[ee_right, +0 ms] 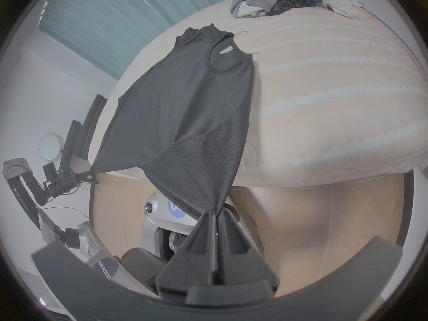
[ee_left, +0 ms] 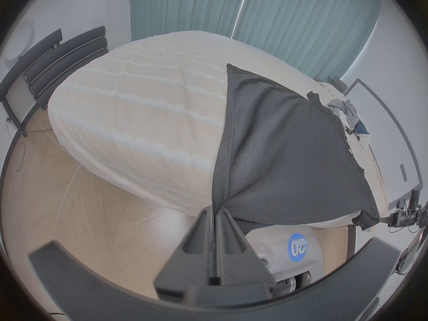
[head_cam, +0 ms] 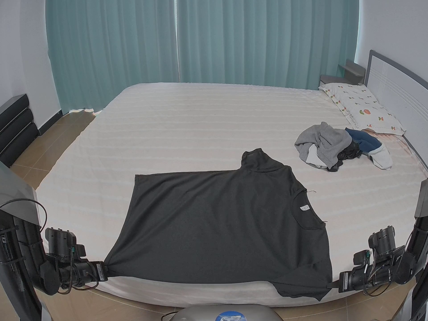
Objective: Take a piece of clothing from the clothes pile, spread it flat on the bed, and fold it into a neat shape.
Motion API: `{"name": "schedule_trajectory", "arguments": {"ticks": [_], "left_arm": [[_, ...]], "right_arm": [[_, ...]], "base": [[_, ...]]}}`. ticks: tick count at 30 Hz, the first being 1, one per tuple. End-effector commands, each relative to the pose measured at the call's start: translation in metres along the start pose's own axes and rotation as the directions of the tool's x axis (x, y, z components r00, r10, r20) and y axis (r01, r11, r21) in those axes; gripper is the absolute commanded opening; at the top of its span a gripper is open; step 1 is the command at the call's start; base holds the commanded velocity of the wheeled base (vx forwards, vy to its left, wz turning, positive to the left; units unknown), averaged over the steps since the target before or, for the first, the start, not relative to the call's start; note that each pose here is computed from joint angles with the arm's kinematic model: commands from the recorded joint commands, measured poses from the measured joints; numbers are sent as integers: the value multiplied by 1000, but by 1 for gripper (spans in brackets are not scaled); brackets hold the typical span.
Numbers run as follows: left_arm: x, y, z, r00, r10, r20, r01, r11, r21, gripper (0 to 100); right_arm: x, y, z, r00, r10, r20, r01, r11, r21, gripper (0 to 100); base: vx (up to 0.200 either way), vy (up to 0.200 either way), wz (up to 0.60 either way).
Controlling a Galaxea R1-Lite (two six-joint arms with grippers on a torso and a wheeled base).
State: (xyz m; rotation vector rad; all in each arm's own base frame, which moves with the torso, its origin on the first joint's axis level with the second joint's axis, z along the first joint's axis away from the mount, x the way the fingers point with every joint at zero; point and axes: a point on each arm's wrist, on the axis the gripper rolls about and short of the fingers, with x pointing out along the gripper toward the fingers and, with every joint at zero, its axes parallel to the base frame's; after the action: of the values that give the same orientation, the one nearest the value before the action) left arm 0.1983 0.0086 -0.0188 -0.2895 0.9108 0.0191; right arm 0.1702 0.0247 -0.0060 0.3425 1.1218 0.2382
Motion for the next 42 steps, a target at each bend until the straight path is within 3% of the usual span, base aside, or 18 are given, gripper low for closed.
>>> {"name": "schedule_trajectory", "arguments": {"ticks": [1, 12, 19, 30, 37, 42], "left_arm": [[-2, 1, -4, 1000, 5, -17, -5, 1000, -2, 0], [-3, 2, -6, 999, 44, -30, -44, 999, 1, 0], [-7, 1, -9, 996, 71, -62, -70, 997, 13, 0], [-24, 0, -13, 989, 85, -117, -76, 994, 80, 0], [-29, -2, -15, 986, 83, -146, -69, 993, 99, 0], [-28, -3, -9, 993, 63, -96, -55, 995, 86, 0]], "right_arm": [[-6, 1, -4, 1000, -4, 1, 4, 1000, -4, 0], [-18, 11, -16, 997, 1, -74, -4, 999, -33, 0], [-21, 12, -17, 997, 1, -72, -3, 999, -38, 0], [-27, 15, -24, 994, -11, -109, 6, 999, -44, 0], [-29, 15, -24, 995, -9, -98, 5, 999, -47, 0], [-29, 16, -18, 999, 4, -46, -6, 998, -56, 0]], "base": [[0, 0, 0], [0, 0, 0], [0, 0, 0], [0, 0, 0], [0, 0, 0], [0, 0, 0]]}}
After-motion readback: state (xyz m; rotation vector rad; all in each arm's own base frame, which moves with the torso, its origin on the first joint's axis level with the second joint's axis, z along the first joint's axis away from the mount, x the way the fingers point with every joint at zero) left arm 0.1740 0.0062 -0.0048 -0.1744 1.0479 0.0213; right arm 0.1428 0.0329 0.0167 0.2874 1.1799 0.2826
